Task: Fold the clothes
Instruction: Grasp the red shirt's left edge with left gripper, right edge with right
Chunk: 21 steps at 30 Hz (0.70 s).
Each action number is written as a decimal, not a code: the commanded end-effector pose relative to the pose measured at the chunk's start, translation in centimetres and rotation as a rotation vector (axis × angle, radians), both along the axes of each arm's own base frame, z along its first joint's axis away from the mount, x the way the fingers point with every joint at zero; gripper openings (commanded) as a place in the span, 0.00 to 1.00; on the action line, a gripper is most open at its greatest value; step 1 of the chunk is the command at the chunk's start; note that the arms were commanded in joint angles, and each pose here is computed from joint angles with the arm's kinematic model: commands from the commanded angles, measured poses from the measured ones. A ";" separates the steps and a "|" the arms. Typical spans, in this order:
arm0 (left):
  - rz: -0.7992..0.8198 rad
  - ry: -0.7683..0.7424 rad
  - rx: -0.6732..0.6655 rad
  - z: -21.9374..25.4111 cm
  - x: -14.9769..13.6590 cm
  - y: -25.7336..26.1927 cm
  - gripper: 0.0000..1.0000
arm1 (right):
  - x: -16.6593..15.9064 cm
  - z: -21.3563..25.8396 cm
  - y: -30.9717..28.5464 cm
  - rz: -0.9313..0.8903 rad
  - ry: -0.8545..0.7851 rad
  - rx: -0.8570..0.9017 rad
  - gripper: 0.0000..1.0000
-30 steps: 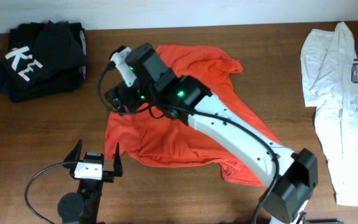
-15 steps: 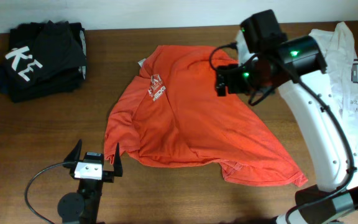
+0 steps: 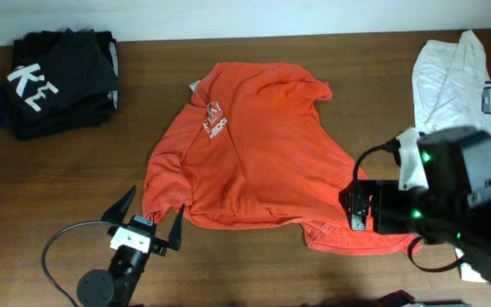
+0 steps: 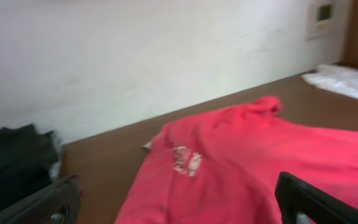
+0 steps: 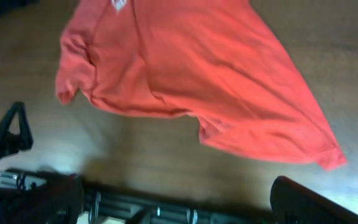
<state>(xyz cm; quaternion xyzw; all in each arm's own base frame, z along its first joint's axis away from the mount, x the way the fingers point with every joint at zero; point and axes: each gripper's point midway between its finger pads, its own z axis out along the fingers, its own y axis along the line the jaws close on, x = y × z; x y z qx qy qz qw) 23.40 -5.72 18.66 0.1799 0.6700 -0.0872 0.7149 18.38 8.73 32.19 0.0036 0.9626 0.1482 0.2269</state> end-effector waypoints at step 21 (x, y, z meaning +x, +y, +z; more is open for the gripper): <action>0.046 1.162 0.018 -10.4 10.7 -0.8 0.99 | 10.4 -17.1 3.8 -0.030 0.302 -0.095 0.99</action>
